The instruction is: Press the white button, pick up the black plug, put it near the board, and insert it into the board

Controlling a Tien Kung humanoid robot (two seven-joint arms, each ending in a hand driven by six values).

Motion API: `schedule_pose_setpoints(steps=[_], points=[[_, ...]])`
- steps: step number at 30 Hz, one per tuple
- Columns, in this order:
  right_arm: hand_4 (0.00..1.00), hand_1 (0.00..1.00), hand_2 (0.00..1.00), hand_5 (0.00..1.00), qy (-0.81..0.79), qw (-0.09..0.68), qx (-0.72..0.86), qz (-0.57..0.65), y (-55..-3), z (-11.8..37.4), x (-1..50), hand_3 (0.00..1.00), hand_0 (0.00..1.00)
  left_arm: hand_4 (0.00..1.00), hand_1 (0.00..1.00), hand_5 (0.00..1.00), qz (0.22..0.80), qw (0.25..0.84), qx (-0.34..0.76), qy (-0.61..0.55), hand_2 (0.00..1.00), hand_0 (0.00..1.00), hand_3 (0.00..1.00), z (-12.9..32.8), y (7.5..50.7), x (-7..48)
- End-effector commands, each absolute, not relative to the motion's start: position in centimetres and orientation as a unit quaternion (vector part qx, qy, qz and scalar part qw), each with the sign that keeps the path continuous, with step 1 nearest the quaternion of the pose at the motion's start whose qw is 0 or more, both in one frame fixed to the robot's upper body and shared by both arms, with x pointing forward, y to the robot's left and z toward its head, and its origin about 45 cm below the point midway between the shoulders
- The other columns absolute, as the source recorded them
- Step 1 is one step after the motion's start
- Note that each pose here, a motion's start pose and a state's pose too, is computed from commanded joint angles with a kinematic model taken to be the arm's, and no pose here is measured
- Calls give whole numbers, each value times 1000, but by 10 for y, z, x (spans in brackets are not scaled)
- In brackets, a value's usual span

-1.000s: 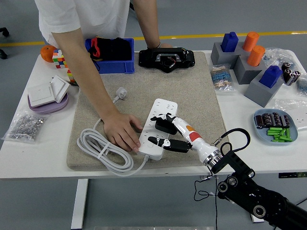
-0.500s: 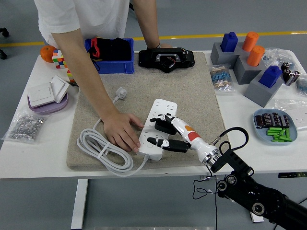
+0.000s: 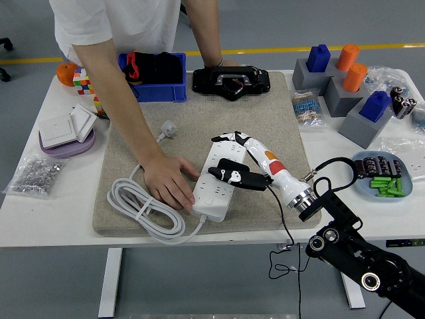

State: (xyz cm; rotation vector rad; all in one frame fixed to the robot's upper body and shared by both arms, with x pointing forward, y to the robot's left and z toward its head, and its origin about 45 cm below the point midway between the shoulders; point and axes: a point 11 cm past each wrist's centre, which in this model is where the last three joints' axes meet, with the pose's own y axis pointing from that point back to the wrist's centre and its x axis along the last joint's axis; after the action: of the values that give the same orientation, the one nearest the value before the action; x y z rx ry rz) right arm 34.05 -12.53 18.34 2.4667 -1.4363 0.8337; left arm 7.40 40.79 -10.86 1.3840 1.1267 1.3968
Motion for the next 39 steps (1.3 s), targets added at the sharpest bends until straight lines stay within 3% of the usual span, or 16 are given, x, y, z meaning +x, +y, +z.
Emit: schedule_pose_setpoints(steps=[7,21,39], points=[[998,851,788,752,-544,69,787,282,-169,202,345,756,954,649,662,276,560,424,550,452,582,706,678,-109,406,75],[998,848,781,723,-738,127,628,213,-346,187,322,751,952,649,662,274,558,429,549,450,582,706,677,-110,403,78],[998,845,795,708,-832,93,530,132,-424,190,293,770,930,652,662,274,554,436,552,445,582,706,679,-109,402,81]])
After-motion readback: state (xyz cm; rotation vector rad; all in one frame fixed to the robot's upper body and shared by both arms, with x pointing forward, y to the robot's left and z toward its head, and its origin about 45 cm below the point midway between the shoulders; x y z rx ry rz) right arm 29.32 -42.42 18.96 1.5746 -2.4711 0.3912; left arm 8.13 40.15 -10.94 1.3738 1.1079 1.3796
